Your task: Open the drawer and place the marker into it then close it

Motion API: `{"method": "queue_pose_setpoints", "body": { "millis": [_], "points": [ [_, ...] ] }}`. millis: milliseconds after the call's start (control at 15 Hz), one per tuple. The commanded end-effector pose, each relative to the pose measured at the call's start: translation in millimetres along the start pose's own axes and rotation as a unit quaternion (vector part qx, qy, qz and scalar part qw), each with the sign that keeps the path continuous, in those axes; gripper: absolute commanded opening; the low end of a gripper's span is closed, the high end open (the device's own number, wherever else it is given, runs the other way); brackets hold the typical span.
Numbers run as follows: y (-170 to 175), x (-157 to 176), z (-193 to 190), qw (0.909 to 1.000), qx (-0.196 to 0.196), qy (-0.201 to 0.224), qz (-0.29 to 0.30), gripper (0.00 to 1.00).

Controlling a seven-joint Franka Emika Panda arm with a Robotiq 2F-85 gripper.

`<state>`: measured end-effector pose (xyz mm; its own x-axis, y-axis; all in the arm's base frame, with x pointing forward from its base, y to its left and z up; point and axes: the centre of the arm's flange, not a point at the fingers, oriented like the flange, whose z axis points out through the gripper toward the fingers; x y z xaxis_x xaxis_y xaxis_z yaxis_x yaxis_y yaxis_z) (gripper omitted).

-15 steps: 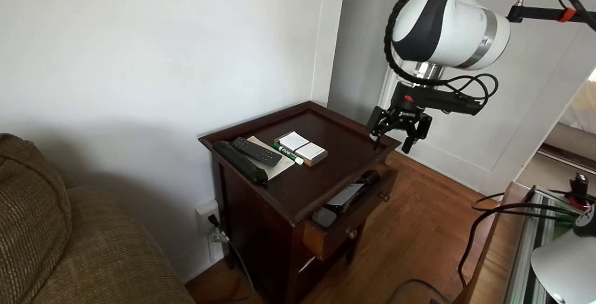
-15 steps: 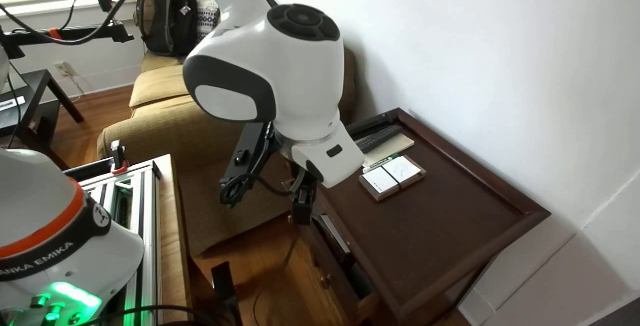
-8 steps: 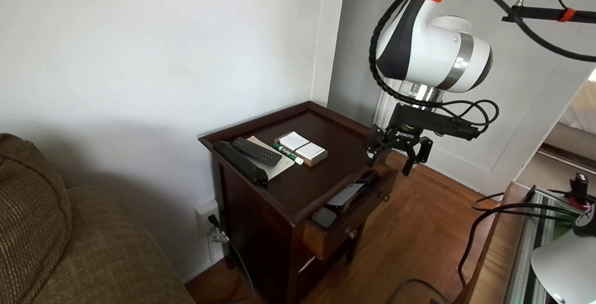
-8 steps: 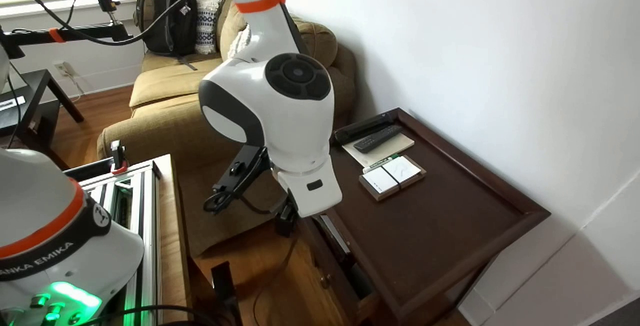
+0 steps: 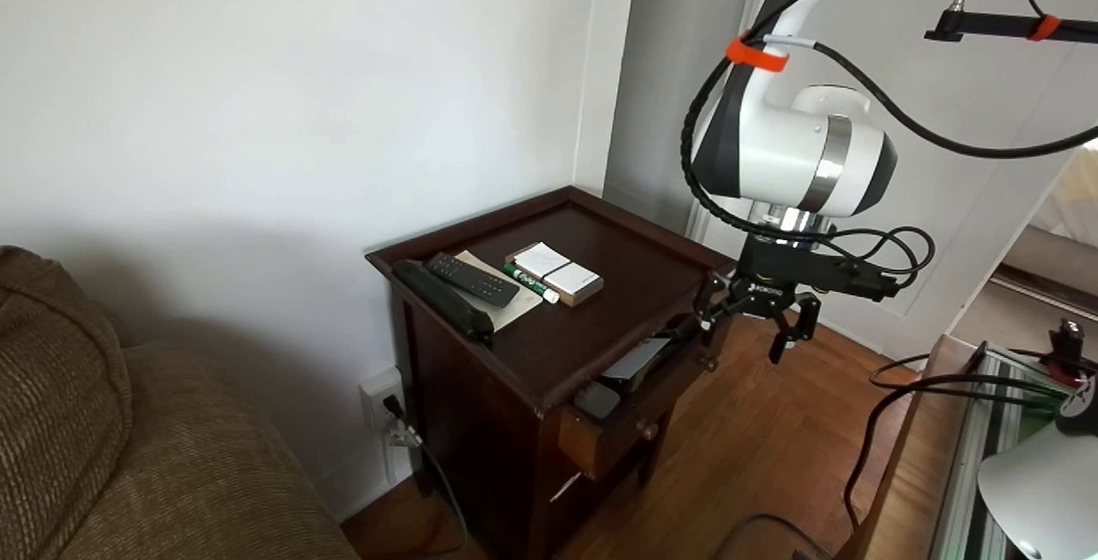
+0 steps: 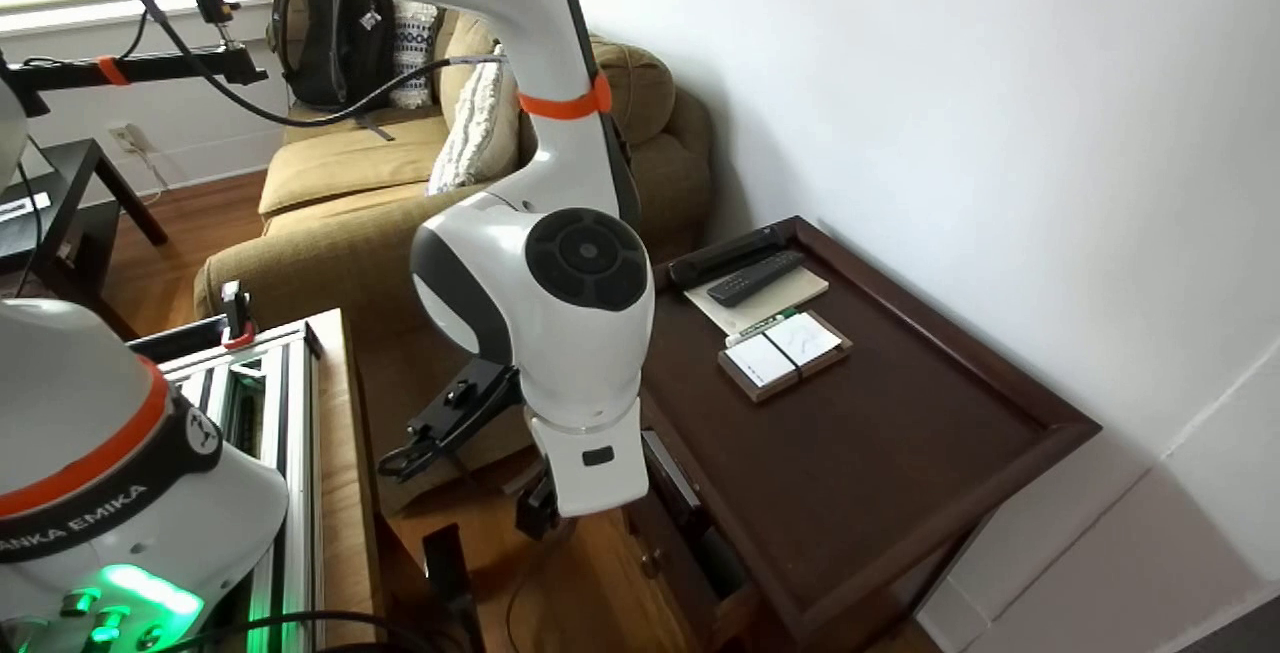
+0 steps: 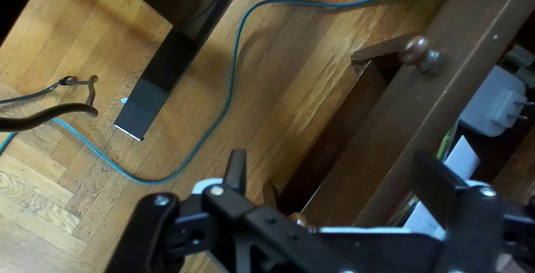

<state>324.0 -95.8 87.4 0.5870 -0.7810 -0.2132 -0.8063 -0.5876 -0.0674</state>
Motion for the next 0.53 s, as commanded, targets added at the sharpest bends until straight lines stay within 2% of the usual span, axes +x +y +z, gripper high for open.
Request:
{"method": "queue_pose_setpoints", "body": {
  "millis": [0,267,467],
  "points": [
    [-1,1,1,1.0000,0.000,0.000,0.000,1.00],
    [-3,7,19,0.9995,0.003,-0.005,0.031,1.00],
    [-9,14,31,0.9969,0.020,0.001,0.077,1.00]
  ]
}}
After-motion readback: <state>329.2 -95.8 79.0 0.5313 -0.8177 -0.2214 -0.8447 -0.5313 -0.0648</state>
